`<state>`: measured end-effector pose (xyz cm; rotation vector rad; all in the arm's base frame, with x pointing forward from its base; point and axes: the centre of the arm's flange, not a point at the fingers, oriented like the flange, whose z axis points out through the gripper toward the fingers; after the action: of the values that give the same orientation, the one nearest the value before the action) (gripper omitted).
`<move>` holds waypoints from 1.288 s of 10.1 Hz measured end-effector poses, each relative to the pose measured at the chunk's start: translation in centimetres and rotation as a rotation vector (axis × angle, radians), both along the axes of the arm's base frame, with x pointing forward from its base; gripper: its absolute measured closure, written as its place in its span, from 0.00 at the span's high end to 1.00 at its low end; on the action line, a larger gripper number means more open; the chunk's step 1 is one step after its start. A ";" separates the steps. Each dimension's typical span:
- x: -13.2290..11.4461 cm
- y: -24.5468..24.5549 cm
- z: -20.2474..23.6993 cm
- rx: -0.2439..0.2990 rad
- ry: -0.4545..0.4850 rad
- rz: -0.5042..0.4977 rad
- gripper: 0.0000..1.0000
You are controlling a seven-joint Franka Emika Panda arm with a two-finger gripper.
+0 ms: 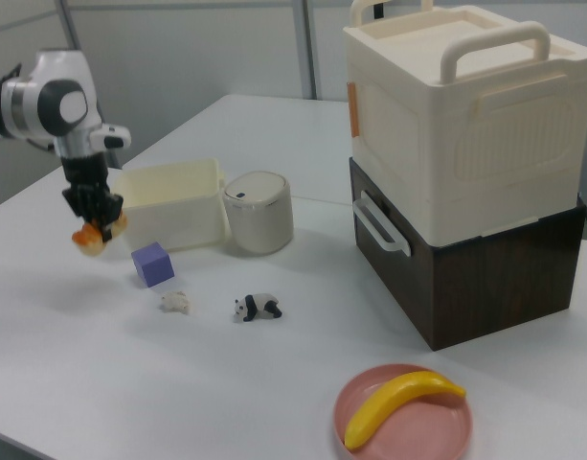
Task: Put the bread in the basket
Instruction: 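Lift the bread and carry it over the white basket, then lower the bread into the basket beside the yellow sponge and release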
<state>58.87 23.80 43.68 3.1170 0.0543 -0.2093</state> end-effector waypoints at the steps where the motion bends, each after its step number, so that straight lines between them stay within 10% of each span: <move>1: 1.4 -1.5 2.7 0.051 -0.048 -0.046 0.24; 4: 5.9 -3.6 5.5 0.153 -0.305 -0.250 0.13; 8: 9.8 -3.8 0.8 0.209 -0.415 -0.556 0.15; 13: 10.1 -2.5 -1.9 0.186 -0.390 -0.571 0.94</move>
<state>68.97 21.29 41.75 3.1966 -0.8652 0.4248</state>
